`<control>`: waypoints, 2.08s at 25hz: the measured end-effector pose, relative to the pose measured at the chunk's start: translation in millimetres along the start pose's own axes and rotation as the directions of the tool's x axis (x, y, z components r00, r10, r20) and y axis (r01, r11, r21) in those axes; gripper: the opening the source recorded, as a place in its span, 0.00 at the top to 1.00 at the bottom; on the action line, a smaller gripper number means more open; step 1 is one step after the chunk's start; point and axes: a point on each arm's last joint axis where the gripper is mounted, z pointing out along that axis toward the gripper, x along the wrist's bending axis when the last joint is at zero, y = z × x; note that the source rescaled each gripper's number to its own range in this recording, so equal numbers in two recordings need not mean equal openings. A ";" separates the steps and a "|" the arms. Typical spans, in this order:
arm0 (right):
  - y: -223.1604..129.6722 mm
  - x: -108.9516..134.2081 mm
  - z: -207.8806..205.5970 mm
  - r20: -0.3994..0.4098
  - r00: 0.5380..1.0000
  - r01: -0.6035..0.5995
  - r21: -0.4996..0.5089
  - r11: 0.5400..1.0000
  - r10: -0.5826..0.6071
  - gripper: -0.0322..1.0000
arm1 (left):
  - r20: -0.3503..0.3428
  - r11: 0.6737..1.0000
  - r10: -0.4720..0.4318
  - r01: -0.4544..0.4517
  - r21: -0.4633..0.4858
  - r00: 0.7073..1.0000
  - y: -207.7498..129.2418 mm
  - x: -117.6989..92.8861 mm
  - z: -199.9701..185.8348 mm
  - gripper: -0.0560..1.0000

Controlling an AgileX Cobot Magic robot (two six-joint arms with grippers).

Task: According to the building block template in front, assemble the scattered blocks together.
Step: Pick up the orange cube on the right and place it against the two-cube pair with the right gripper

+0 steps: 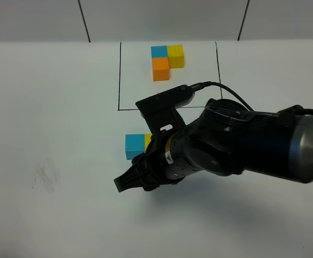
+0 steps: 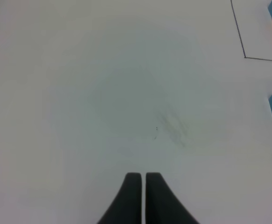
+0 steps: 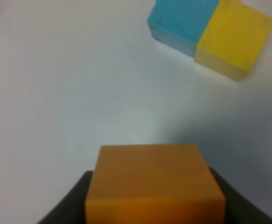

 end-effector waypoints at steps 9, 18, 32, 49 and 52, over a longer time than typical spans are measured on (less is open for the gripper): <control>25.6 13.9 39.5 0.053 0.998 -0.048 0.060 0.997 0.045 0.46 | 0.000 1.000 0.000 0.000 0.000 1.000 0.0 0.0 0.0 0.94; 30.4 16.1 42.8 0.057 0.992 -0.113 0.052 0.992 0.110 0.46 | 0.000 1.000 0.000 0.000 0.000 1.000 0.0 0.0 0.0 0.94; 16.8 9.0 76.6 0.159 0.935 -0.333 0.098 0.938 0.316 0.46 | 0.000 1.000 0.000 0.000 0.000 1.000 0.0 0.0 0.0 0.94; 32.2 22.0 92.1 0.246 0.896 -0.402 0.094 0.911 0.370 0.46 | 0.000 1.000 0.000 0.000 0.000 1.000 0.0 0.0 0.0 0.94; 33.4 22.8 97.0 0.251 0.892 -0.408 0.094 0.908 0.375 0.46 | 0.000 1.000 0.000 0.000 0.000 1.000 0.0 0.0 0.0 0.94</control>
